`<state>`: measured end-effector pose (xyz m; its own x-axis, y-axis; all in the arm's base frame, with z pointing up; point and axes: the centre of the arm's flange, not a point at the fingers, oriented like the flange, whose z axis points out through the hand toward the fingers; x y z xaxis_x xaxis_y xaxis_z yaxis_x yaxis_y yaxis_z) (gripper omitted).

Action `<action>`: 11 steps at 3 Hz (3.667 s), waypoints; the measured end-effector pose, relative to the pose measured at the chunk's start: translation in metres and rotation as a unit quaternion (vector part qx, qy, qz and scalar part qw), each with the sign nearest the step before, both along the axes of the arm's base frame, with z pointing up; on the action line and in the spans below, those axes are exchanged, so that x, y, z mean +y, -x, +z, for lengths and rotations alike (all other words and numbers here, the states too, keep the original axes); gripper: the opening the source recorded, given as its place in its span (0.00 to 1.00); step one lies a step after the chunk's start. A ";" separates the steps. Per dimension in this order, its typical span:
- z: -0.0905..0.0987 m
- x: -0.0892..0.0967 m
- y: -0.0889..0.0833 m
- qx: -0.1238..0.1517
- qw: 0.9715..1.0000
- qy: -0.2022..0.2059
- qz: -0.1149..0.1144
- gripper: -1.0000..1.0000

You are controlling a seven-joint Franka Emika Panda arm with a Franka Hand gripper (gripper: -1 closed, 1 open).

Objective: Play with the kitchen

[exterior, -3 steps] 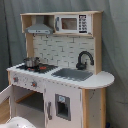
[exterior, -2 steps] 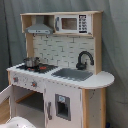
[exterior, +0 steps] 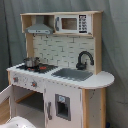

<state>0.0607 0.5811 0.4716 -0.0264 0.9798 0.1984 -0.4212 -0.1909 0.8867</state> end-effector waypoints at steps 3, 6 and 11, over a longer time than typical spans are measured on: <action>-0.070 0.047 0.014 0.028 0.993 -0.073 0.093 1.00; -0.142 0.072 0.000 0.071 0.973 -0.161 0.147 1.00; -0.238 0.034 -0.028 0.161 0.905 -0.375 0.116 1.00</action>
<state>0.0887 0.6146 0.2333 -0.0367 0.5409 0.8403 -0.0342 -0.8410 0.5399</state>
